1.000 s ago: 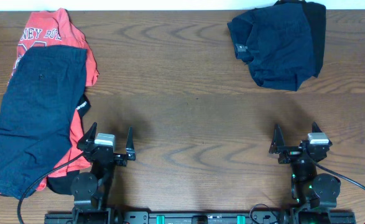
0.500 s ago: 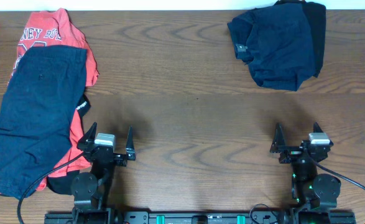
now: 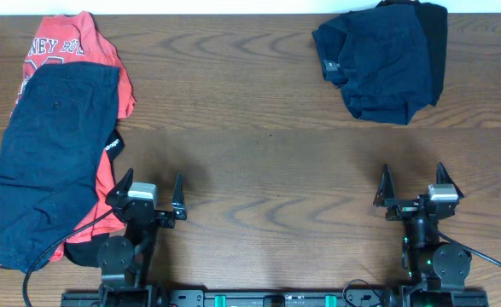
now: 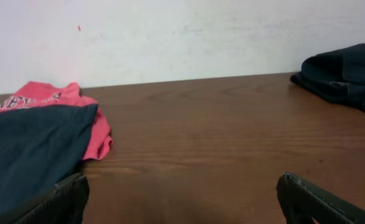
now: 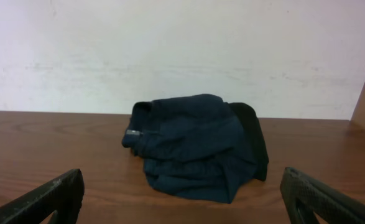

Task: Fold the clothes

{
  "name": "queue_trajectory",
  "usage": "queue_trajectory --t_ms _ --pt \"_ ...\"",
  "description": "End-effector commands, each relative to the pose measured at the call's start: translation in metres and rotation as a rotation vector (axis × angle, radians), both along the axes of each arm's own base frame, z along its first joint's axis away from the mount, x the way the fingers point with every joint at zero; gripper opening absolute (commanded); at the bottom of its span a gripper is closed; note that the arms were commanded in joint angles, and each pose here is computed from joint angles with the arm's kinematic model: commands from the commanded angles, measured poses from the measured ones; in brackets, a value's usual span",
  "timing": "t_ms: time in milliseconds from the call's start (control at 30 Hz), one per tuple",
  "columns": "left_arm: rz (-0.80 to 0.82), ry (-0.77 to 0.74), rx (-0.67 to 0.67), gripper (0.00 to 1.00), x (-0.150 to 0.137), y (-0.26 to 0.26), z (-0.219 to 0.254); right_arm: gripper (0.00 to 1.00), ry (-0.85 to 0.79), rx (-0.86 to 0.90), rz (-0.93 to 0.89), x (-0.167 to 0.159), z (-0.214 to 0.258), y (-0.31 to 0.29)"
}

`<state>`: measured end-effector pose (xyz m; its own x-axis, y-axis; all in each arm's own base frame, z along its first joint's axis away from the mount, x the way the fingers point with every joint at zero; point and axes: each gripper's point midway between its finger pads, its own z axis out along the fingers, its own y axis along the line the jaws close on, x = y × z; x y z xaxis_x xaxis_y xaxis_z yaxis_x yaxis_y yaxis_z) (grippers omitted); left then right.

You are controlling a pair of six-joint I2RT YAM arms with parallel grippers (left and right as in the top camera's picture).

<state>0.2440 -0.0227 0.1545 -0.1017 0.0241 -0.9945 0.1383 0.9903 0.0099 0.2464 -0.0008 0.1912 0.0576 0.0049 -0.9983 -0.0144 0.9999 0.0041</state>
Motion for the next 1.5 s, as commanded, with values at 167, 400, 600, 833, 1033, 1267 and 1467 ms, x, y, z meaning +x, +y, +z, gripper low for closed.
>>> queue_trajectory --t_ms 167,400,600,833,1033,1267,1467 --pt "-0.009 0.015 -0.065 0.98 0.0 -0.003 0.023 0.99 0.003 -0.025 0.033 0.002 0.022 0.006" --pt "-0.005 0.065 -0.086 0.98 0.009 -0.003 0.057 0.99 0.066 -0.023 0.096 0.019 0.052 0.016" --pt "0.013 0.231 -0.141 0.98 0.031 -0.003 0.077 0.99 0.168 -0.011 0.209 0.052 0.085 0.034" --pt "0.032 0.556 -0.153 0.98 0.06 -0.004 0.087 0.99 0.425 0.049 0.353 0.106 0.095 0.055" --pt "-0.036 0.845 -0.156 0.98 0.087 -0.017 0.092 0.99 0.637 0.07 0.445 0.145 0.088 0.067" --pt "-0.114 0.903 -0.126 0.98 0.14 -0.025 0.081 0.99 0.743 0.011 0.57 0.179 0.07 0.091" --pt "-0.027 0.818 -0.111 0.98 0.199 -0.003 0.062 0.99 0.724 0.038 0.654 0.191 0.061 0.107"
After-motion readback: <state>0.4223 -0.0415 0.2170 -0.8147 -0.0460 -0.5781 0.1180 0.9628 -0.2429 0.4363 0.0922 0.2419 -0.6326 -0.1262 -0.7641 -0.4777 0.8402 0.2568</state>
